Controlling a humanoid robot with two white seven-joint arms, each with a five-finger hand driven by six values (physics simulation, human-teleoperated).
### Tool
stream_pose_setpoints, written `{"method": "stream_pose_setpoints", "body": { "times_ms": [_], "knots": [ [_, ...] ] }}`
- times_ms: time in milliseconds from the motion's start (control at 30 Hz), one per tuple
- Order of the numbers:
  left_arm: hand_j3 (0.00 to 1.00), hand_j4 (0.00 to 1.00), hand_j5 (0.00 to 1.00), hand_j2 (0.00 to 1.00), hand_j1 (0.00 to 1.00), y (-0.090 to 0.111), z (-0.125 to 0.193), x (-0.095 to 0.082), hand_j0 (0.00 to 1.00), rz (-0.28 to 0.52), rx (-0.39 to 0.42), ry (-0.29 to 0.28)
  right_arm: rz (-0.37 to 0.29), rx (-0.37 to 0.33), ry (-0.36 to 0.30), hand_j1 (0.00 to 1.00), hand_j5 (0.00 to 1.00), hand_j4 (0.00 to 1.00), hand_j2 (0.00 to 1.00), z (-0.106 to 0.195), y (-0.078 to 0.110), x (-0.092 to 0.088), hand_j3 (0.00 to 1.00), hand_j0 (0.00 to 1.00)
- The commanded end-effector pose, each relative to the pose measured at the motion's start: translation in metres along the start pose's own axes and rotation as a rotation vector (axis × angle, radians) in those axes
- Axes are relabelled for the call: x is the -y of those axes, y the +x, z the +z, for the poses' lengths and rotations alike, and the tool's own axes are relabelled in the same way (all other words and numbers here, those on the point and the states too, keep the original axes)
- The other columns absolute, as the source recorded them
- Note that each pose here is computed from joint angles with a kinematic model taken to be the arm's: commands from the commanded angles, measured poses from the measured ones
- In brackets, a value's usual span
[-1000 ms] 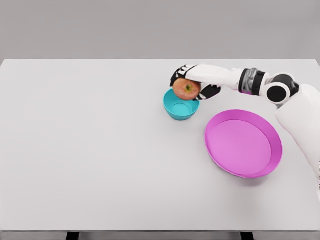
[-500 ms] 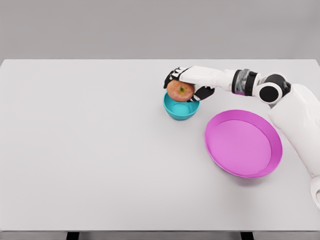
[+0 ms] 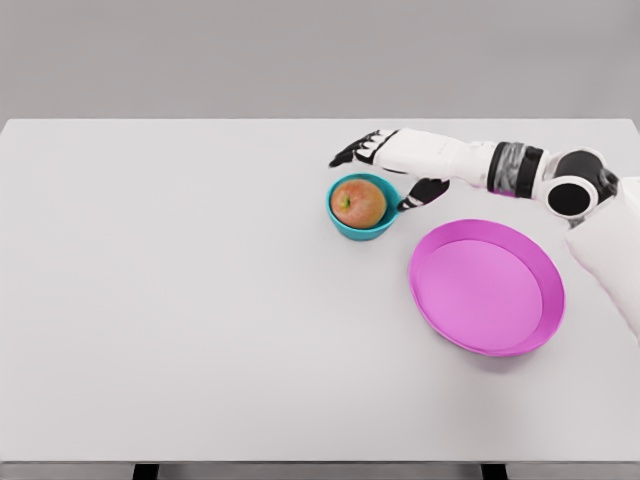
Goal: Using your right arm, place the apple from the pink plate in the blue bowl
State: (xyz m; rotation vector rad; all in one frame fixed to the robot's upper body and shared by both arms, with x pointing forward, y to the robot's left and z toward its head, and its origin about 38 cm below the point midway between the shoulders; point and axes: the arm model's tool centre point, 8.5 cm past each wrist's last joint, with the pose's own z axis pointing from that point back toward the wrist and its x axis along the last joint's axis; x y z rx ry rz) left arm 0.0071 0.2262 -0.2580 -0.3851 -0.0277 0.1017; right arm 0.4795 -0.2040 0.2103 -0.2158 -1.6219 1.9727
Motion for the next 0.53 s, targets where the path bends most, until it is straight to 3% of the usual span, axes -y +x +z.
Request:
{"method": "stream_pose_setpoints", "body": {
  "times_ms": [0, 33, 67, 133, 200, 500],
  "knots": [
    [1.00, 1.00, 1.00, 1.00, 1.00, 0.001, 0.000, 0.000, 1.00, 0.000, 0.002, -0.001, 0.097, 0.026, -0.052, 1.00, 1.00, 1.00, 1.00, 0.020, 0.018, 0.030, 1.00, 1.00],
    [1.00, 1.00, 1.00, 1.00, 1.00, 0.003, 0.000, 0.000, 1.00, 0.000, 0.005, -0.001, 0.134, 0.027, -0.060, 1.00, 1.00, 1.00, 1.00, 0.035, 0.025, 0.036, 1.00, 1.00],
    [1.00, 1.00, 1.00, 1.00, 1.00, 0.003, 0.000, 0.000, 1.00, 0.001, 0.006, -0.001, 0.121, 0.033, -0.083, 1.00, 1.00, 1.00, 1.00, 0.055, 0.027, 0.039, 1.00, 1.00],
    [1.00, 1.00, 1.00, 1.00, 1.00, 0.005, 0.000, 0.001, 1.00, 0.000, 0.012, -0.002, 0.127, 0.048, -0.061, 1.00, 1.00, 1.00, 1.00, 0.101, 0.038, 0.042, 1.00, 1.00],
    [1.00, 1.00, 1.00, 1.00, 1.00, 0.006, 0.000, 0.001, 1.00, 0.001, 0.014, -0.004, 0.119, 0.030, -0.042, 1.00, 1.00, 1.00, 1.00, 0.127, 0.040, 0.041, 1.00, 1.00],
    [1.00, 1.00, 1.00, 1.00, 1.00, 0.005, 0.000, 0.001, 1.00, 0.001, 0.014, -0.004, 0.083, 0.001, -0.056, 1.00, 1.00, 1.00, 1.00, 0.137, 0.034, 0.029, 1.00, 1.00]
  ]
}}
